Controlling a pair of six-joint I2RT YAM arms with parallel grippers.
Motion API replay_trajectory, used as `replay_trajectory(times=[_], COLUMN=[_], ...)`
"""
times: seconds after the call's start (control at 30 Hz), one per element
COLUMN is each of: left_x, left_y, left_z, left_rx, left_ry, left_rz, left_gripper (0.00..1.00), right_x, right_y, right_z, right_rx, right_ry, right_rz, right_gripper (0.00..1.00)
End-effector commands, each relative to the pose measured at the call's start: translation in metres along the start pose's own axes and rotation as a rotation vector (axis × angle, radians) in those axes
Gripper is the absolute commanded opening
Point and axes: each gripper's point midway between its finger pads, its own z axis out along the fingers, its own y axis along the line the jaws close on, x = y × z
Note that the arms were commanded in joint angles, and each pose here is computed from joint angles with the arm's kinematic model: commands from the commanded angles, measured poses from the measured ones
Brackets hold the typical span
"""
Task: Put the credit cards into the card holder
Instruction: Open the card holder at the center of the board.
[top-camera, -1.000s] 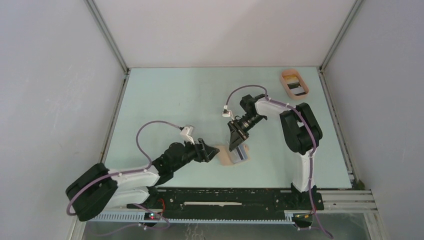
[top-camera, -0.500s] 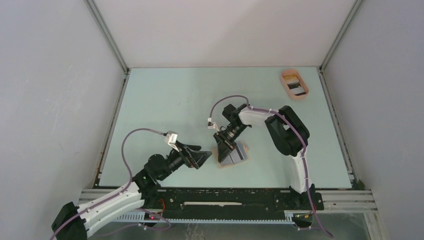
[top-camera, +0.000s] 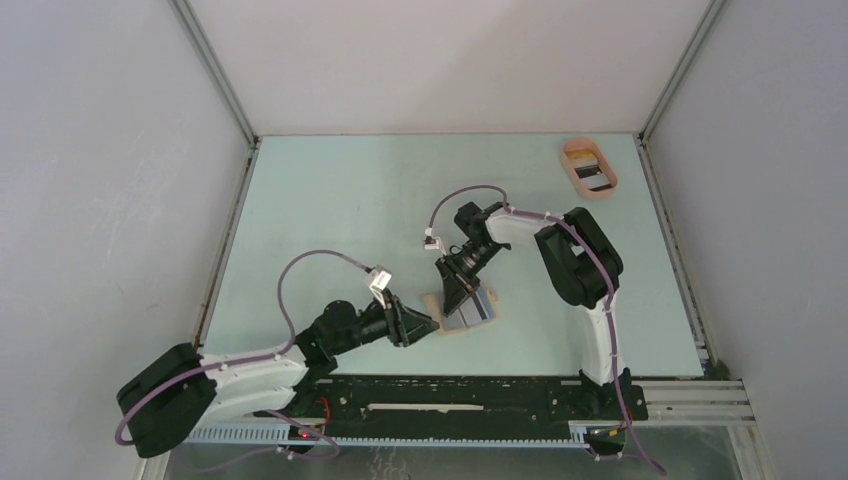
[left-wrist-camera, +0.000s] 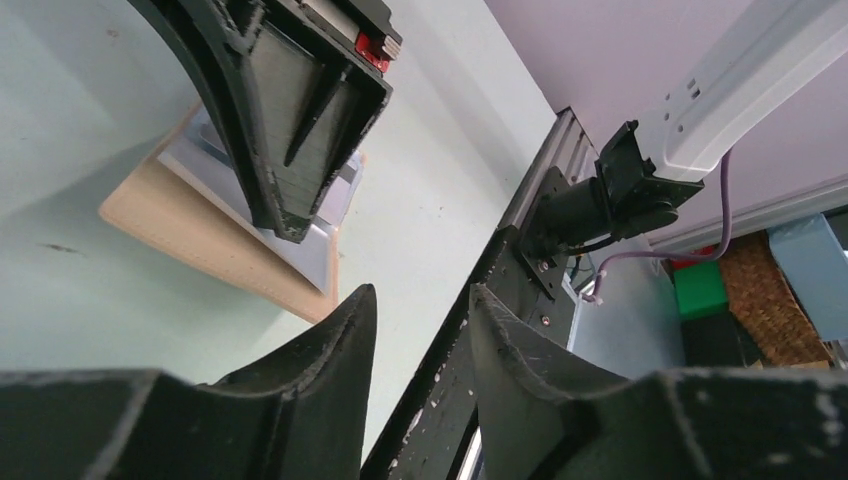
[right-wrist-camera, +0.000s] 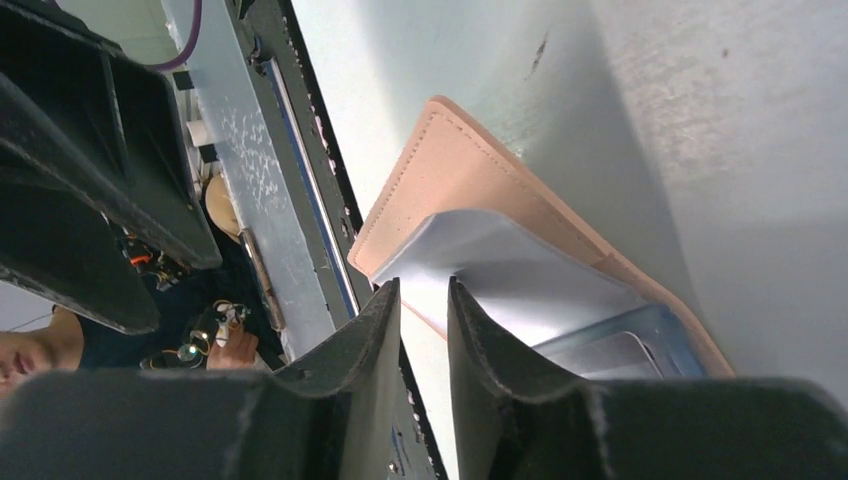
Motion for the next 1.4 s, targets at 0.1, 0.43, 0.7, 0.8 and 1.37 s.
replay_trajectory(times=[0.1,0.43,0.7,0.8,1.37], left_x=[-0.024,0.004,0.027,0.032,0.033], left_y=[-0.030,0.003,0.056,0.069,0.075], left_z=[0.031,0.069,0.065,0.061,0.059], left_rx=[0.090,-0.034,-0.269,-0.338,-0.335], left_ry=[-0.034,0.078,0.108,0.124,0.110], left_rz=[0.045,0.032,-0.051,-0.055,-0.016], left_gripper=[0.40,0.28,0.15,0.14,0.17], right_x=[-0.007,-0.007,-0.014,-0.017,0.008], right_y=[-0.011,-0.023,-0.027,-0.026,-0.055], right_z=[-0.007,-0.012,-0.035,-0.046,-0.075], right_rx=[0.028,0.066,0.185,0.251,0.515], right_ry=[-0.009,-0.018,-0.058,-0.073,0.018], right_rz=[0.005,0.024,-0.045,-0.097,-0.111], right_gripper=[0.23,0.15,0.17,0.19,0.39])
